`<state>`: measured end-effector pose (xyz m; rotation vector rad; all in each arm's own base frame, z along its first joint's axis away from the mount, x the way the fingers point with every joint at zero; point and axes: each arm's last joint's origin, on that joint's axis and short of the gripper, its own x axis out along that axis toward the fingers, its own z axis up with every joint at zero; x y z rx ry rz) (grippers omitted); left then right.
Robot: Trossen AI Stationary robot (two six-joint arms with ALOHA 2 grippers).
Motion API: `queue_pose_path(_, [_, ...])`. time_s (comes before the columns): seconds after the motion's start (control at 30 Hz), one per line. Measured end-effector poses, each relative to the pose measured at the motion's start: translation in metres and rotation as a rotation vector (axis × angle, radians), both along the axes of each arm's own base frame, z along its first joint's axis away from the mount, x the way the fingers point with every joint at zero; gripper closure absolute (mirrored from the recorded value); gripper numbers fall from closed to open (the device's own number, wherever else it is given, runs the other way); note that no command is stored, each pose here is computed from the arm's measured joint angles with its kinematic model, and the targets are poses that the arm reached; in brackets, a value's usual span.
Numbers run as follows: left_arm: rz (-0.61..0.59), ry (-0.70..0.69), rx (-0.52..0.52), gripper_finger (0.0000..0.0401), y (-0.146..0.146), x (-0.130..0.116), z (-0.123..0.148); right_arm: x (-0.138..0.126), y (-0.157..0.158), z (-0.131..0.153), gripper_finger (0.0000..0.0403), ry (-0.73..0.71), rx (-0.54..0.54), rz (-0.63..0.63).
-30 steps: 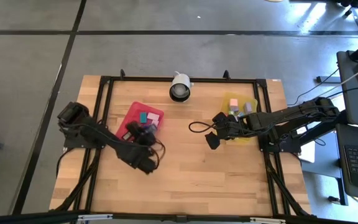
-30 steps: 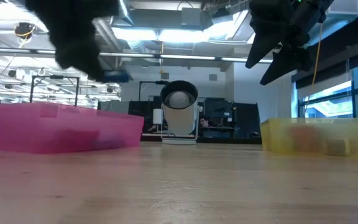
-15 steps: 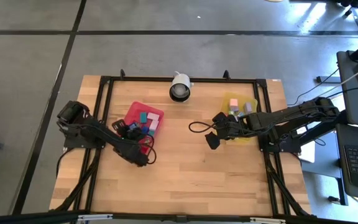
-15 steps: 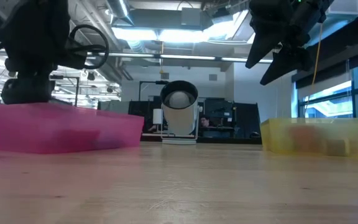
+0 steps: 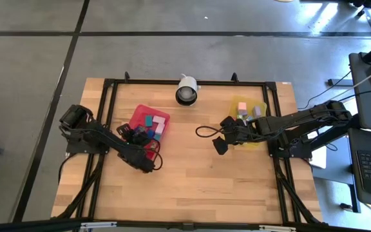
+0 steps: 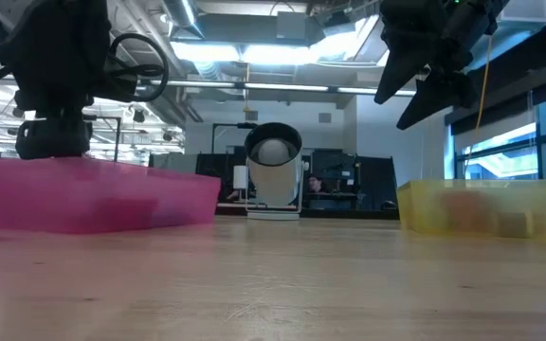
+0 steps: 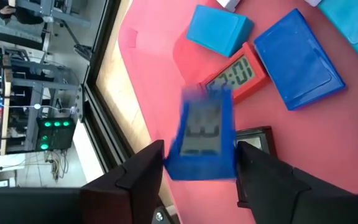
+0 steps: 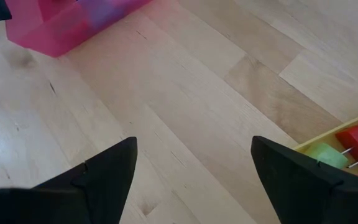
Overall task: Pick & Place Office items
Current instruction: Put the dark blue digital timer into the pink bin, then return to Home Position
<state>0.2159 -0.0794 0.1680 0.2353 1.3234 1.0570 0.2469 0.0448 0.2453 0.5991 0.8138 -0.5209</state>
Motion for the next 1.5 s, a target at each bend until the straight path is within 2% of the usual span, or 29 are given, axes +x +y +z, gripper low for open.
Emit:
queue_pose_path(0.23, [0.005,0.021,0.005,0.0187,0.0,-0.001,0.001,0.0,0.0,0.0,0.0086,0.0,0.0,0.0])
queue_pose_path(0.37, [0.057,0.068,0.067,0.0193,0.002,-0.005,0.014,0.0,0.0,0.0,0.0085,0.0,0.0,0.0])
queue_pose_path(0.43, [0.066,0.035,0.068,0.0196,0.002,-0.004,0.019,0.0,0.0,0.0,0.0085,0.0,0.0,0.0])
queue_pose_path(0.73, [-0.065,-0.304,-0.128,0.0236,0.0,-0.009,0.058,0.0,0.0,0.0,0.0085,-0.006,0.002,0.0])
queue_pose_path(0.83, [-0.166,-0.446,-0.195,0.0254,-0.003,-0.014,0.079,0.001,0.0,0.0,0.0085,-0.007,0.002,0.0])
queue_pose_path(1.0, [-0.414,-0.715,-0.266,0.0275,-0.013,-0.015,0.117,0.001,0.0,0.0,0.0085,-0.008,0.002,0.0])
queue_pose_path(1.23, [-0.749,-0.972,-0.378,0.0287,-0.033,0.007,0.151,0.001,0.0,0.0,0.0085,-0.007,0.002,0.0])
queue_pose_path(1.37, [-0.894,-1.054,-0.406,0.0299,-0.045,0.023,0.156,0.001,0.0,0.0,0.0085,-0.008,0.002,0.0])
queue_pose_path(1.5, [-0.984,-1.071,-0.393,0.031,-0.055,0.047,0.146,0.001,0.0,0.0,0.0085,-0.009,0.002,0.0])
